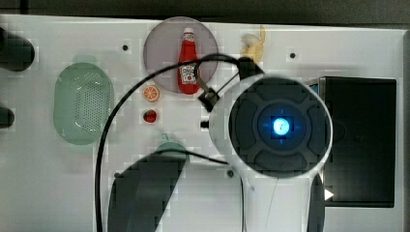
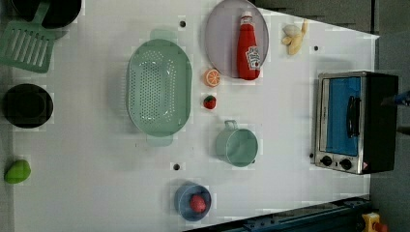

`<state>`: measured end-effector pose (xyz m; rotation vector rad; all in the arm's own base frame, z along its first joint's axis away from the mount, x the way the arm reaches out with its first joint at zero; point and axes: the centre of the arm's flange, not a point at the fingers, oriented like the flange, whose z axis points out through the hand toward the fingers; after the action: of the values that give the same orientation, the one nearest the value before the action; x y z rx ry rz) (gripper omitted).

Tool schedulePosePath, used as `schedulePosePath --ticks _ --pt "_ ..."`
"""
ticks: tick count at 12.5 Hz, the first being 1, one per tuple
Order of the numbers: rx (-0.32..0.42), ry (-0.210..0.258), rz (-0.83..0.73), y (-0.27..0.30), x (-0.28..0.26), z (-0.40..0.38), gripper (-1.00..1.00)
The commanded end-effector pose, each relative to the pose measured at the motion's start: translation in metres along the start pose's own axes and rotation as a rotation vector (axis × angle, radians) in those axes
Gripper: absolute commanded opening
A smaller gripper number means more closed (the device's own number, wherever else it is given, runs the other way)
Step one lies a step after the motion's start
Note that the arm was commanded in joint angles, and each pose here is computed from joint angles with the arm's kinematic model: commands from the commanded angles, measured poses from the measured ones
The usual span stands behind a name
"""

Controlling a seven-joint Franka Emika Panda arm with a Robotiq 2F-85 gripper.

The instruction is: Pick ketchup from plate and place it on table.

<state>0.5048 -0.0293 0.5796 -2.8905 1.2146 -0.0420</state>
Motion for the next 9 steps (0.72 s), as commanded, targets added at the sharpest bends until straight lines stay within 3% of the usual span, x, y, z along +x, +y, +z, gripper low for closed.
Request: schedulePosePath --ticks 1,5,9 --pt "-0.064 -0.077 -0.029 -0.033 0.001 0.058 1.00" --pt "-0.089 -0.124 -0.097 -0.070 0.003 0.117 1.00" --pt "-0.054 -0.140 -0.317 -0.102 0.019 0.166 1.00"
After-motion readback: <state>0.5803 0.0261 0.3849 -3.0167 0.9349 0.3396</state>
